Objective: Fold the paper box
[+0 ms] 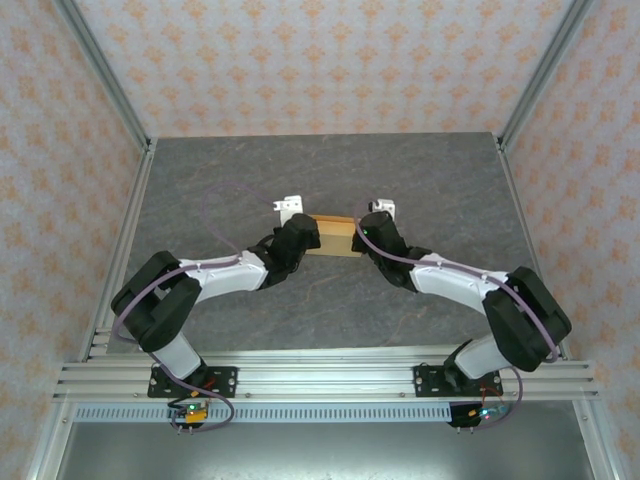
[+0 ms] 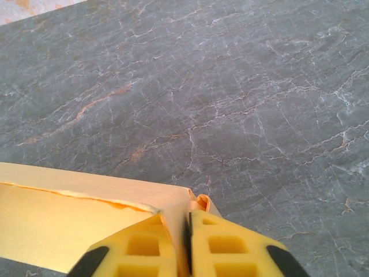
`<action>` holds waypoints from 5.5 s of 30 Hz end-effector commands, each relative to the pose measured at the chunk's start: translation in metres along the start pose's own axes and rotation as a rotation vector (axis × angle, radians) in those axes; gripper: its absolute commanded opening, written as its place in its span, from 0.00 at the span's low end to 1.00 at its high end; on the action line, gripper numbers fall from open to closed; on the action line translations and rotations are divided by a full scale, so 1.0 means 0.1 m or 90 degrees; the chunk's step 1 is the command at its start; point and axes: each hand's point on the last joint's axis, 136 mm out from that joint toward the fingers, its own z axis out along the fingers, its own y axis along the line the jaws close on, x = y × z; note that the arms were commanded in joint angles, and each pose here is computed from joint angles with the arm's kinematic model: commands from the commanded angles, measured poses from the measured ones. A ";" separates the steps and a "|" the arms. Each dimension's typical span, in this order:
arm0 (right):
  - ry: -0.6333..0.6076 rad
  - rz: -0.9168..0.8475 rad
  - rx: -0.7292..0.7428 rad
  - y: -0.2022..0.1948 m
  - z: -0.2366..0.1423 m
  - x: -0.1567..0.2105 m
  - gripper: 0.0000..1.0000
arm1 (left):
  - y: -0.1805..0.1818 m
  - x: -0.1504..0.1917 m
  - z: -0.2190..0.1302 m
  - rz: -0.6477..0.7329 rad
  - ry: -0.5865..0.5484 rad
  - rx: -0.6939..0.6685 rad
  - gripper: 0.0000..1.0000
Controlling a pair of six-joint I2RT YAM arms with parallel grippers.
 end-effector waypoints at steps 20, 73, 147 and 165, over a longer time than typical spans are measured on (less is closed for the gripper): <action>0.058 0.503 -0.009 -0.27 -0.53 -0.52 0.90 | 0.53 0.43 0.02 0.131 0.001 -0.181 0.00; 0.182 0.743 0.030 -0.16 0.53 0.14 0.51 | -0.27 0.11 -0.59 0.160 -0.066 0.153 0.65; 0.119 0.723 0.062 -0.77 -0.23 -0.41 0.82 | 0.10 0.70 -0.17 0.438 0.014 0.101 0.66; -0.126 0.107 0.104 -1.20 -1.01 -1.13 0.99 | 0.89 -0.86 -1.07 0.263 -0.122 -0.051 1.00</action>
